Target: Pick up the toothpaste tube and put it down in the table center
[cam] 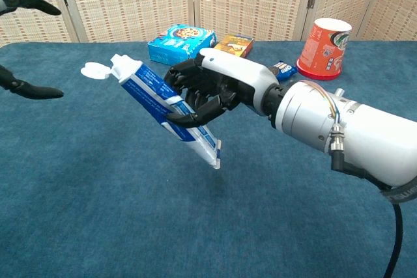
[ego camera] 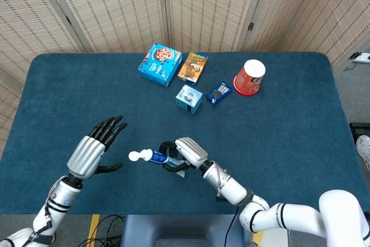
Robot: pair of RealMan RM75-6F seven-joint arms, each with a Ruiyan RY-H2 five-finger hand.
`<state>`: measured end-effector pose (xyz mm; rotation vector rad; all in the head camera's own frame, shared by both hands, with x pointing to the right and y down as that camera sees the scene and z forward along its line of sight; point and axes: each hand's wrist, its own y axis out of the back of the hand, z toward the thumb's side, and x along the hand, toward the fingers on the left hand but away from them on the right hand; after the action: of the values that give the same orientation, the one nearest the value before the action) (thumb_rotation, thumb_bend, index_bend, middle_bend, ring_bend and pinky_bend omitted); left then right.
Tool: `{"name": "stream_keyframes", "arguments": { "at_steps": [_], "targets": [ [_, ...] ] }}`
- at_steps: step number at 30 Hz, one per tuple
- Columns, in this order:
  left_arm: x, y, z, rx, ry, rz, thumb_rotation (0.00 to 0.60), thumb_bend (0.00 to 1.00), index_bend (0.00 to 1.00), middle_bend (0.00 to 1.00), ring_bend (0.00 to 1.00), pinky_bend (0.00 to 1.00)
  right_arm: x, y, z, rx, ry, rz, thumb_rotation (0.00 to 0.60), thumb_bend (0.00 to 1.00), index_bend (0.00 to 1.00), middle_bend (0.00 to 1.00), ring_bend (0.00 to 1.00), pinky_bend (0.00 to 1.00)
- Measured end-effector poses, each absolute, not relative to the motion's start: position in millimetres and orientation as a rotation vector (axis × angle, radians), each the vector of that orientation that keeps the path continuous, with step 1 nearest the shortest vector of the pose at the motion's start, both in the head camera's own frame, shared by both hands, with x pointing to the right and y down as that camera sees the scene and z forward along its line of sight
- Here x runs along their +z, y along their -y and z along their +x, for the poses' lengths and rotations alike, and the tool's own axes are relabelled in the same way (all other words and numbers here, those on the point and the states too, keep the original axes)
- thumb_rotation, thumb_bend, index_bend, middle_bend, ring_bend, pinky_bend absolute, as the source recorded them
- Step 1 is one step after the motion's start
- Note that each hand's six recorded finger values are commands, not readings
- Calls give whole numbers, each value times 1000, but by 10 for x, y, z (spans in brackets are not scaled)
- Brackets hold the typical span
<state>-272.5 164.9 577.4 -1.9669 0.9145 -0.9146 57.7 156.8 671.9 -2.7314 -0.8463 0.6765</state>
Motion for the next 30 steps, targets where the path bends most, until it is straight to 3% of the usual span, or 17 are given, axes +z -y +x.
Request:
{"name": "stream_keyframes", "arguments": {
  "at_steps": [12, 30],
  "targets": [
    [5822, -1592, -2415, -849, -939, -2020, 600, 86, 0, 20, 54, 162, 6705, -1571, 540, 689, 832, -2733, 600, 567, 748, 721, 593, 550],
    [5794, -1450, -2422, -846, -955, -1993, 600, 86, 0, 20, 54, 161, 6808, -1673, 497, 770, 727, -2704, 600, 571, 763, 737, 606, 550]
  ]
}}
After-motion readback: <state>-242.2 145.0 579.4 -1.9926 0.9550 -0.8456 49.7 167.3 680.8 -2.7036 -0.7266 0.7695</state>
